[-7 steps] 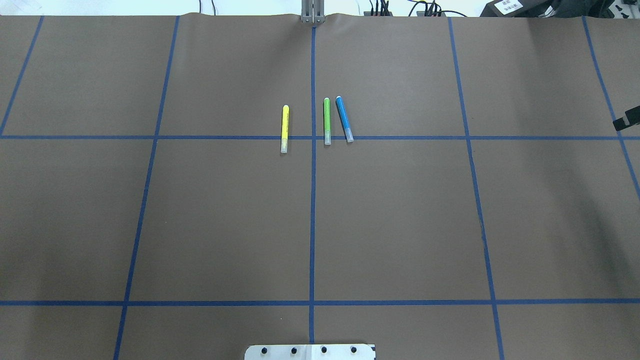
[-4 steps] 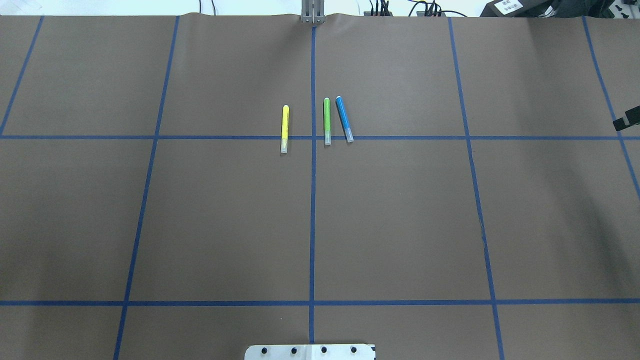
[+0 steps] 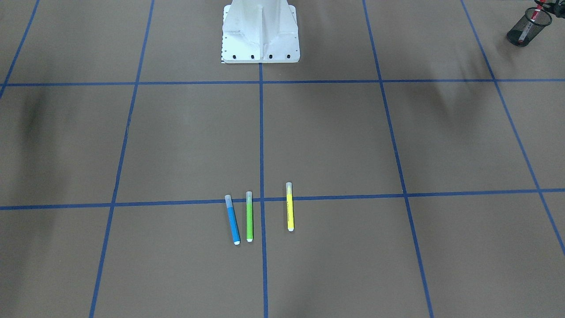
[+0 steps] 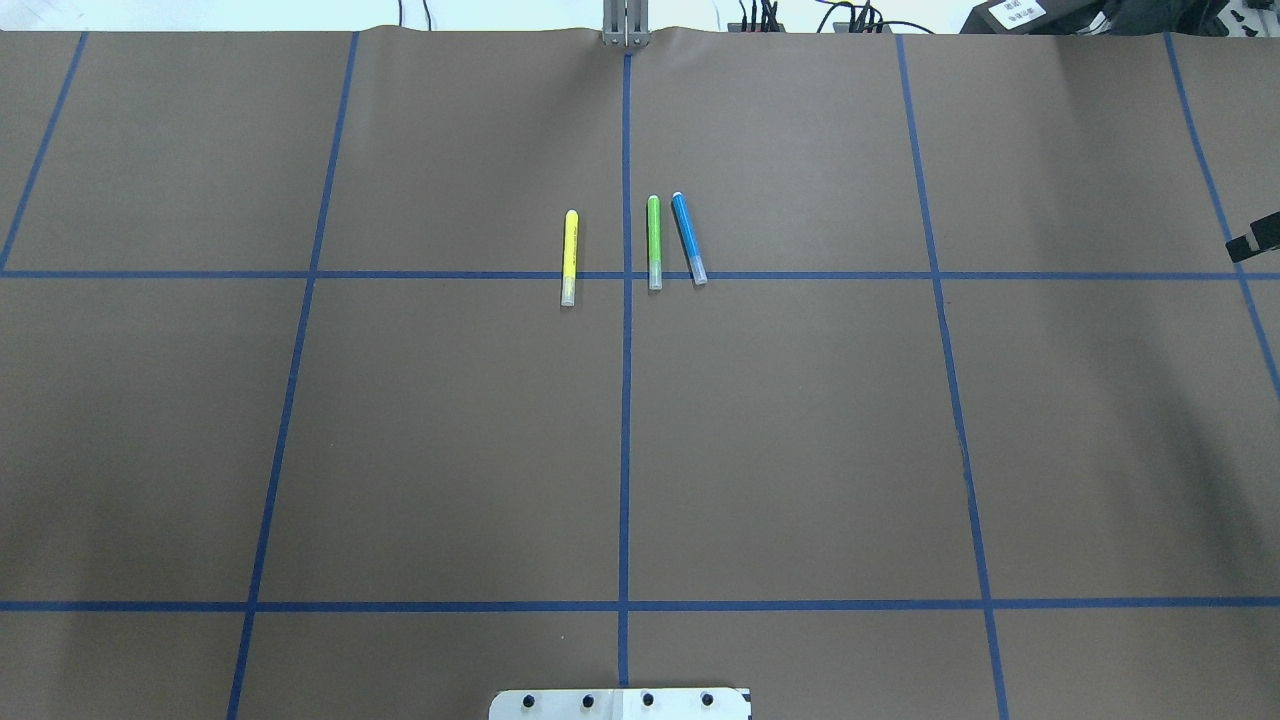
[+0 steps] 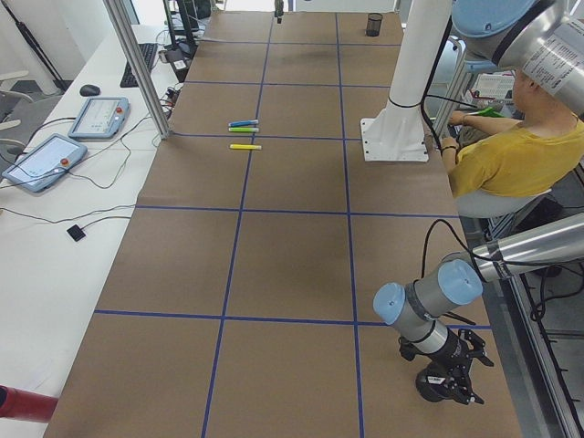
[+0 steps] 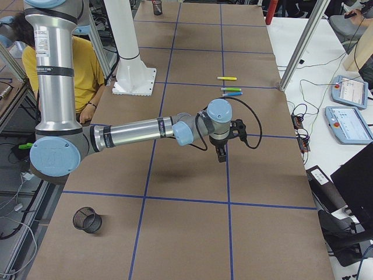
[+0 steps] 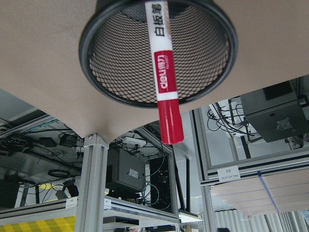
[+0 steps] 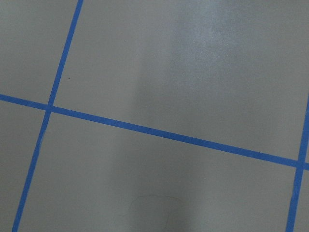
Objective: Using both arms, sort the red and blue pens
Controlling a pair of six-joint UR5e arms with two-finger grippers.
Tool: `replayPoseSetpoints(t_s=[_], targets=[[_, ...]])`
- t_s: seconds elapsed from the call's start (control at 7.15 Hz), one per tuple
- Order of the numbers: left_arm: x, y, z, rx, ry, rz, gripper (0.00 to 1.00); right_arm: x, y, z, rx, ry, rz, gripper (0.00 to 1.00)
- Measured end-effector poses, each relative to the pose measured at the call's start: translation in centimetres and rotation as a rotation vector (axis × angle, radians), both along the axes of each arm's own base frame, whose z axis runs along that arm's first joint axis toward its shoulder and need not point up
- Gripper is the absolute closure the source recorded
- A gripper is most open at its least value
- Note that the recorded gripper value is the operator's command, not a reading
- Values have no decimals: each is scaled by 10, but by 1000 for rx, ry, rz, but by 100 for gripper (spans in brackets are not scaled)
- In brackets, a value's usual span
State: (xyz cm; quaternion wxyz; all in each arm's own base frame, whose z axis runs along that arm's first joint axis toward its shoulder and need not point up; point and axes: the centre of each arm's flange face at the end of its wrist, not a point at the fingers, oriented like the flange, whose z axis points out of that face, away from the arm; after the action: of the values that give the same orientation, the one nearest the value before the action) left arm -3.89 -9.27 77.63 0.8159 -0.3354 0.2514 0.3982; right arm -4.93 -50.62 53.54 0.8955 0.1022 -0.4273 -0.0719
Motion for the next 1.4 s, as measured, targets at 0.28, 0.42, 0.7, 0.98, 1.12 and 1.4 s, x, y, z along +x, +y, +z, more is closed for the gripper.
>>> replayPoseSetpoints(t_s=[0.28,0.42,0.7,0.98,1.12,1.4], targets=[[9,-16,-22,45,63,-25,0,0,1,2,-4,1,0,1],[10,-27,-40,87,89,-76,0,0,2,2,-7,1,1,1],[0,-57,-76,198,127,-254,0,0,2,3,-11,1,3,1],[-26,-95,-100,314,142,-457,0,0,2,3,-10,0,3,1],[-40,-114,-110,359,152,-552,0,0,1,2,-8,-1,2,1],[-57,-147,-135,359,163,-814,0,-7,-3,-5,1,-4,-8,1]])
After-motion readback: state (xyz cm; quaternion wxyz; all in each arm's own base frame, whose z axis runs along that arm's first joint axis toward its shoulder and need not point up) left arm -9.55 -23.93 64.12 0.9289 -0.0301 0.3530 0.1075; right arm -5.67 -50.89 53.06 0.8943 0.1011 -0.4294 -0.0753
